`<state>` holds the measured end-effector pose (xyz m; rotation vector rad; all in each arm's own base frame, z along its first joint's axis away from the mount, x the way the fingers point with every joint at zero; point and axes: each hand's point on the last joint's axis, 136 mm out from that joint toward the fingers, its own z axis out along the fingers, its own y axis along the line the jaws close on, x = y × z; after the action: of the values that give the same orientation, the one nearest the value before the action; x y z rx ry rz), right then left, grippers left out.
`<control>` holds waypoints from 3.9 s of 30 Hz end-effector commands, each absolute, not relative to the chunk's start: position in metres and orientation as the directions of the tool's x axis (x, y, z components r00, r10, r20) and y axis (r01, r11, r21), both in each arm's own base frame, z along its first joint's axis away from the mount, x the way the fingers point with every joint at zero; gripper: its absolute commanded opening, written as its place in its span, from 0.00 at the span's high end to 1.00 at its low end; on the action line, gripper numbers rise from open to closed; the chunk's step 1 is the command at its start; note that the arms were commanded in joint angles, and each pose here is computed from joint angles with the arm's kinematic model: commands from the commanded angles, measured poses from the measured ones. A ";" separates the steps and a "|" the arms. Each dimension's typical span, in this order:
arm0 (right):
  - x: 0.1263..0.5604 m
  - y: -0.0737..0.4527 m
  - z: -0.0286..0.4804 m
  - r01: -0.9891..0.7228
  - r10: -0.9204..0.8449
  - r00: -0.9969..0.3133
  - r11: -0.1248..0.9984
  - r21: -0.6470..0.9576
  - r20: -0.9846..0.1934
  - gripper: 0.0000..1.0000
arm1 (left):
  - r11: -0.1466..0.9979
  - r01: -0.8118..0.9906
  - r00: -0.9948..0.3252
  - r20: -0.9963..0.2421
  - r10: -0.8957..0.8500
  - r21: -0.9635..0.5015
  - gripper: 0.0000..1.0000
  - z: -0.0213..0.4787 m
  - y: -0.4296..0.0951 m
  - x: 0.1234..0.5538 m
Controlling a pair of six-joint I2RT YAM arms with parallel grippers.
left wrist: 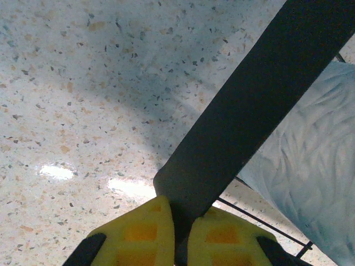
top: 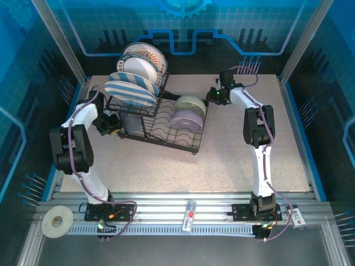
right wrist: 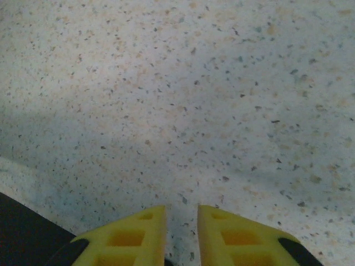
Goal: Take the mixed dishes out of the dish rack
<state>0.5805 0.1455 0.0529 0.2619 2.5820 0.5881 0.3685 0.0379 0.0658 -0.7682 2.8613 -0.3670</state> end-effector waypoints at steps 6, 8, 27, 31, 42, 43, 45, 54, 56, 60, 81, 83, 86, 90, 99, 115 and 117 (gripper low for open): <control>0.541 0.178 0.051 -0.080 0.106 -0.921 0.890 0.449 -0.375 0.83 | 0.793 -0.523 -0.825 -0.048 -0.563 -0.312 1.00 0.062 0.042 0.383; 0.532 0.180 0.056 -0.098 0.094 -0.920 0.885 0.455 -0.380 0.85 | 0.792 -0.521 -0.825 -0.052 -0.563 -0.319 1.00 0.064 0.041 0.390; 0.426 0.192 0.030 -0.048 0.136 -0.946 0.839 0.542 -0.295 0.92 | 0.759 -0.516 -0.814 -0.049 -0.579 -0.396 1.00 0.071 0.020 0.437; 0.408 0.193 0.024 -0.030 0.141 -0.954 0.831 0.556 -0.263 0.92 | 0.734 -0.528 -0.802 -0.034 -0.597 -0.427 1.00 0.071 0.013 0.445; 0.353 0.191 0.024 -0.004 0.153 -0.961 0.825 0.565 -0.231 0.93 | 0.670 -0.554 -0.768 -0.009 -0.641 -0.494 0.99 0.072 -0.002 0.475; 0.348 0.193 0.023 -0.007 0.149 -0.962 0.824 0.567 -0.229 0.93 | 0.668 -0.553 -0.767 -0.010 -0.642 -0.498 0.98 0.072 -0.003 0.477; 0.339 0.198 0.023 -0.009 0.144 -0.964 0.823 0.567 -0.225 0.93 | 0.662 -0.555 -0.765 -0.004 -0.644 -0.503 0.95 0.071 -0.004 0.481; 0.315 0.206 0.023 0.035 0.203 -0.954 0.807 0.589 -0.221 0.93 | 0.665 -0.544 -0.768 -0.016 -0.640 -0.512 0.89 0.079 -0.003 0.495; 0.314 0.207 0.026 0.024 0.199 -0.950 0.817 0.577 -0.242 0.92 | 0.670 -0.545 -0.768 -0.019 -0.640 -0.504 0.88 0.080 -0.001 0.496; 0.324 0.193 0.029 0.053 0.236 -0.937 0.824 0.564 -0.256 0.90 | 0.666 -0.565 -0.752 -0.027 -0.658 -0.487 0.83 0.083 0.009 0.491; 0.384 0.118 0.094 0.098 0.304 -0.847 0.896 0.433 -0.437 0.76 | 0.530 -0.765 -0.485 -0.213 -0.848 -0.366 0.01 0.159 0.121 0.405; 0.388 0.114 0.103 0.100 0.311 -0.836 0.896 0.433 -0.451 0.69 | 0.501 -0.776 -0.444 -0.233 -0.865 -0.383 0.01 0.174 0.130 0.387; 0.391 0.112 0.116 0.087 0.309 -0.824 0.897 0.434 -0.475 0.55 | 0.484 -0.763 -0.403 -0.270 -0.874 -0.428 0.01 0.203 0.135 0.362; 0.396 0.110 0.146 0.054 0.305 -0.788 0.899 0.434 -0.534 0.28 | 0.526 -0.693 -0.393 -0.353 -0.849 -0.493 0.02 0.256 0.119 0.335; 0.399 0.110 0.227 -0.046 0.357 -0.651 0.863 0.504 -0.670 0.00 | 0.531 -0.499 -0.371 -0.385 -0.845 -0.685 0.06 0.325 0.036 0.313; 0.399 0.115 0.291 -0.105 0.395 -0.566 0.836 0.539 -0.723 0.00 | 0.685 -0.228 -0.556 -0.485 -0.674 -0.692 0.25 0.395 -0.065 0.317; 0.397 0.118 0.296 -0.118 0.399 -0.564 0.828 0.549 -0.723 0.00 | 0.709 -0.240 -0.578 -0.489 -0.653 -0.663 0.30 0.392 -0.070 0.323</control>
<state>0.4031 0.1144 0.2800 0.2250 2.0785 0.6667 0.3173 -0.0662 0.4006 -0.6826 2.0960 -0.7756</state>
